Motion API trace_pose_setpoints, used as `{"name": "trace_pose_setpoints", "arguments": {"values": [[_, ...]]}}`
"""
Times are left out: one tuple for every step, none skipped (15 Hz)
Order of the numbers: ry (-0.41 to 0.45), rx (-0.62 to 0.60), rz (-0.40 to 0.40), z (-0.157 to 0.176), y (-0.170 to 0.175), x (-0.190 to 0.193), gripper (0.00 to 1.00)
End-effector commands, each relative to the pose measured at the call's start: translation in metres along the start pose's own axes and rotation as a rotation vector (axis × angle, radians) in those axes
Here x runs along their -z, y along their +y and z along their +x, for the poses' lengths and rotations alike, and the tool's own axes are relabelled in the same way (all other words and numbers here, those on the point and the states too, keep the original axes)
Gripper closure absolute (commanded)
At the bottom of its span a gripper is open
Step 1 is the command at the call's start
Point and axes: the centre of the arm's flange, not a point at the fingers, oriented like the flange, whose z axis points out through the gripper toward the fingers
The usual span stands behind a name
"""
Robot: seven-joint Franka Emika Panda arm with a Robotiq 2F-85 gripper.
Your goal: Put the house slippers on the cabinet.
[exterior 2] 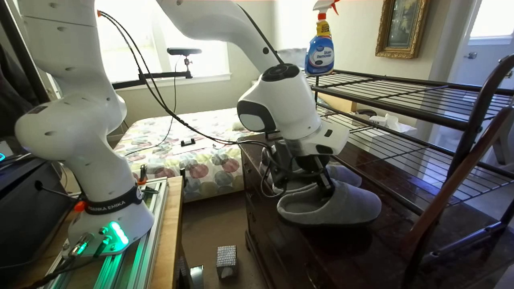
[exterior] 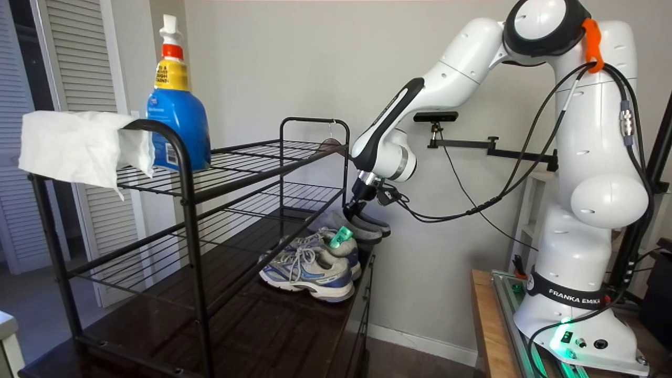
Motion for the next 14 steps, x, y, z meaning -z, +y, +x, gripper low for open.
{"name": "trace_pose_setpoints", "arguments": {"values": [[0.049, -0.003, -0.001, 0.007, 0.001, -0.01, 0.97], [0.051, -0.002, -0.001, 0.008, 0.0, -0.011, 0.97], [0.052, -0.001, -0.002, 0.009, -0.001, -0.013, 0.97], [0.052, 0.002, -0.005, 0.009, -0.002, -0.014, 0.97], [0.055, 0.004, -0.007, 0.01, -0.003, -0.015, 0.97], [0.057, 0.007, -0.01, 0.011, -0.003, -0.017, 0.97], [0.056, 0.011, -0.012, 0.011, -0.004, -0.019, 0.97], [0.057, 0.018, -0.016, 0.012, -0.006, -0.021, 0.97], [0.057, 0.021, -0.018, 0.012, -0.007, -0.022, 0.97], [0.057, 0.023, -0.019, 0.013, -0.007, -0.024, 0.97], [0.057, 0.023, -0.022, 0.013, -0.008, -0.027, 0.97], [0.055, 0.024, -0.024, 0.014, -0.008, -0.03, 0.97], [0.055, 0.023, -0.027, 0.014, -0.007, -0.032, 0.97], [0.058, 0.021, -0.031, 0.015, -0.007, -0.034, 0.97]]}}
